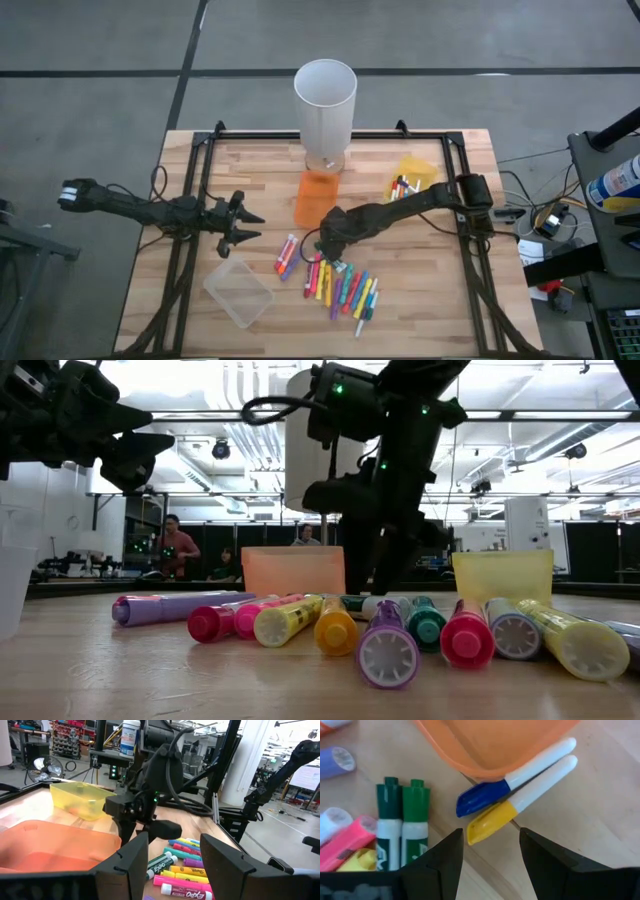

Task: Pick & Place Markers
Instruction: Put the small yellow marker pen into the yellow bin

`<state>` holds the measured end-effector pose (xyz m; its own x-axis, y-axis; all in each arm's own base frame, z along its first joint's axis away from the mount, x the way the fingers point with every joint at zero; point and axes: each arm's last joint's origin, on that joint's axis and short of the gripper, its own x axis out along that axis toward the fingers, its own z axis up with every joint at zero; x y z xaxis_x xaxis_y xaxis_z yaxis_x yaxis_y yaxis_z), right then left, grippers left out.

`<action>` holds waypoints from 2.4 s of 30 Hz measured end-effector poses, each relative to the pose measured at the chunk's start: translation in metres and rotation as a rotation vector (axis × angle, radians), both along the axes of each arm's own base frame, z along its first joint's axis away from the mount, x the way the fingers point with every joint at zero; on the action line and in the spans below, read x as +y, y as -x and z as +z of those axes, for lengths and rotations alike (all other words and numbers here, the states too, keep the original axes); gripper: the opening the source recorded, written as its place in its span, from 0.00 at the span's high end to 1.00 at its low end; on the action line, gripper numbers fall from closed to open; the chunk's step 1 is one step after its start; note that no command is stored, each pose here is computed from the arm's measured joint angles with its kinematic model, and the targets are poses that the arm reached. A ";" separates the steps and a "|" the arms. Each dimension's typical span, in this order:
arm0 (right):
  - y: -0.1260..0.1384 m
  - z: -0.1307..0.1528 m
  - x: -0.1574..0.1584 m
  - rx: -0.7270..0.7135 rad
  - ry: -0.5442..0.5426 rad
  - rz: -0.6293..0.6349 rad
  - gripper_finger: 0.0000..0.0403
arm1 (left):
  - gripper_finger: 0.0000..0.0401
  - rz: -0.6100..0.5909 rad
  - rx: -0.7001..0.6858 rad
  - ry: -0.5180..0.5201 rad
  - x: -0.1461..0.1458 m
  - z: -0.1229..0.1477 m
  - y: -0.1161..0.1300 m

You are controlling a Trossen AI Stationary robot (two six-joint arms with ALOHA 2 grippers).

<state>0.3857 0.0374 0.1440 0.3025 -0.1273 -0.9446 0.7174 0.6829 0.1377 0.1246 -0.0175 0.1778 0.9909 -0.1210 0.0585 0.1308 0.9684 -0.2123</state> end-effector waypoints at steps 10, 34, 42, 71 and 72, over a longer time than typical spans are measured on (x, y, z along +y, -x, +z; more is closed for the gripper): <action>-0.002 0.000 -0.002 -0.010 0.051 -0.023 0.54 | 0.57 0.000 0.000 0.000 0.000 0.000 0.000; 0.008 -0.007 -0.009 0.082 0.044 0.014 0.73 | 0.57 -0.001 0.000 0.000 0.000 0.000 0.000; 0.010 -0.007 -0.009 0.098 0.047 0.050 0.91 | 0.57 0.000 0.000 0.000 0.000 0.000 0.000; 0.051 0.054 -0.006 0.185 0.141 0.012 0.98 | 0.57 0.000 0.000 0.000 0.000 0.000 0.000; 0.054 0.055 -0.006 0.204 0.151 0.004 0.98 | 0.57 -0.001 0.000 0.000 0.000 0.000 0.000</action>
<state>0.3318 0.0310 0.1986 0.1080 -0.2705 -0.9566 0.7174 0.6873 -0.1134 0.1246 -0.0176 0.1777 0.9909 -0.1215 0.0585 0.1313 0.9684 -0.2121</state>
